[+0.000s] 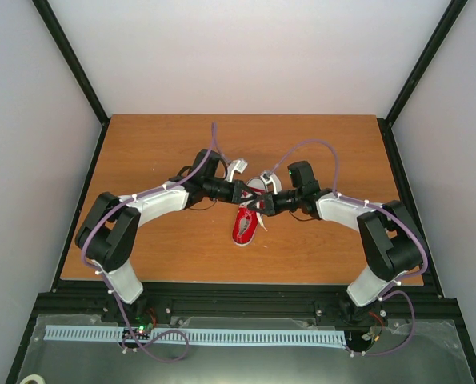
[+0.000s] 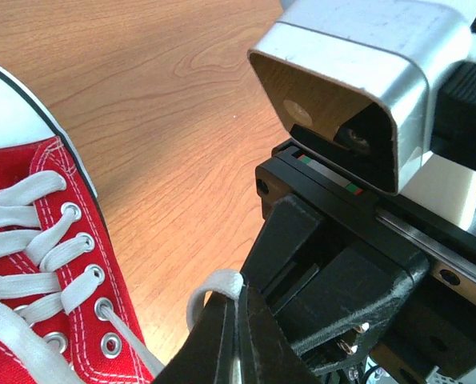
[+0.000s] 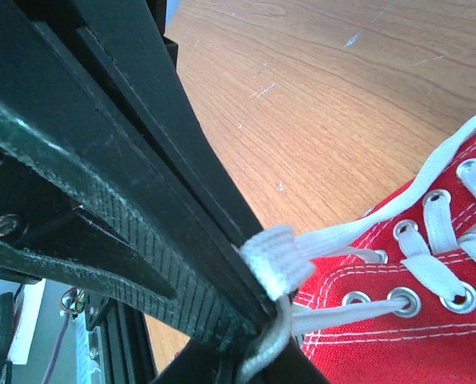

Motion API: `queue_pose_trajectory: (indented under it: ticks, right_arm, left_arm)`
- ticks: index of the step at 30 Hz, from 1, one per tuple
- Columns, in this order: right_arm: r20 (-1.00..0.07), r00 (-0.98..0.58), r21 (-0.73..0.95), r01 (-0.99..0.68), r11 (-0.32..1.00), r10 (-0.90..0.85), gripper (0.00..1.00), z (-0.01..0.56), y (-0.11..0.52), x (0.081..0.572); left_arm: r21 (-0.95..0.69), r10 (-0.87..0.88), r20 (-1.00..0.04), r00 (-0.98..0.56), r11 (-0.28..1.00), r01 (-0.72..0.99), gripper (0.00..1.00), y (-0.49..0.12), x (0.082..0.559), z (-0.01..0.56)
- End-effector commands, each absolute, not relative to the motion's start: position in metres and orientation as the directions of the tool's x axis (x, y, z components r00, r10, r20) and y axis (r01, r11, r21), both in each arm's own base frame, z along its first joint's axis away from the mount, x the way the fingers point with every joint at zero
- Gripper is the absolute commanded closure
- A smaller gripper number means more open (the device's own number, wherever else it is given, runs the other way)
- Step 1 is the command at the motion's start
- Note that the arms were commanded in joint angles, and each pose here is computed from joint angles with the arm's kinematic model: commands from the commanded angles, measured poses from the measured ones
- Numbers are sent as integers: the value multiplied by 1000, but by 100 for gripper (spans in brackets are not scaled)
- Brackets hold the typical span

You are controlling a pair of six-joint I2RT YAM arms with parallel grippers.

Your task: Tie the shoes

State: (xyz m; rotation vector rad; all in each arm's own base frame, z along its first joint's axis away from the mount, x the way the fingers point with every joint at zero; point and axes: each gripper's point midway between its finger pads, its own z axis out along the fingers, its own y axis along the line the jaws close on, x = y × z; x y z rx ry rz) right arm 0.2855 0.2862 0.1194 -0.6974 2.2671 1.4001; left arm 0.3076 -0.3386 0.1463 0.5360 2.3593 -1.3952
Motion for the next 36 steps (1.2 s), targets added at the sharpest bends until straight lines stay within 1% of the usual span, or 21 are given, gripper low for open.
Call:
queue_pose_trajectory:
  ticks: [1,6,9,11,15,17,19,22,26,30,36]
  right_arm:
    - [-592,-781,685,-618,385,-199,97,118,288,290]
    - [-582,-787,687,-611,393,-205,97,114,286,286]
    - [-582,-787,684,-611,399,-205,97,113,285,286]
    - [-582,-787,682,-610,404,-205,97,113,285,286]
    - [-586,-785,677,-610,411,-201,97,114,285,288]
    - [-586,-786,673,-608,420,-198,97,113,284,290]
    - [-587,-786,668,-605,433,-194,97,113,282,291]
    - [-581,-790,663,-599,450,-195,97,110,280,291]
    - [-577,-794,656,-589,472,-191,97,106,276,291]
    - [-565,-806,661,-571,487,-179,97,101,273,291]
    - [-555,-816,661,-553,507,-165,97,95,267,290]
  left_arm:
    - [-751,146,-514,-845,401,526,99,-346,306,165]
    - [-718,146,-526,-838,451,529,89,-335,315,161]
    - [-695,154,-534,-831,479,536,79,-327,320,161]
    - [-672,172,-540,-824,502,545,75,-322,322,160]
    - [-614,176,-573,-800,555,562,66,-304,329,164]
    - [-574,170,-593,-787,596,561,59,-292,334,166]
    - [-522,175,-622,-763,634,571,56,-282,334,171]
    - [-472,167,-670,-724,656,588,56,-272,331,181]
    - [-451,188,-721,-667,603,658,61,-286,306,192]
    - [-466,253,-694,-674,556,688,68,-306,286,175]
    - [-489,287,-687,-668,498,717,75,-328,284,169]
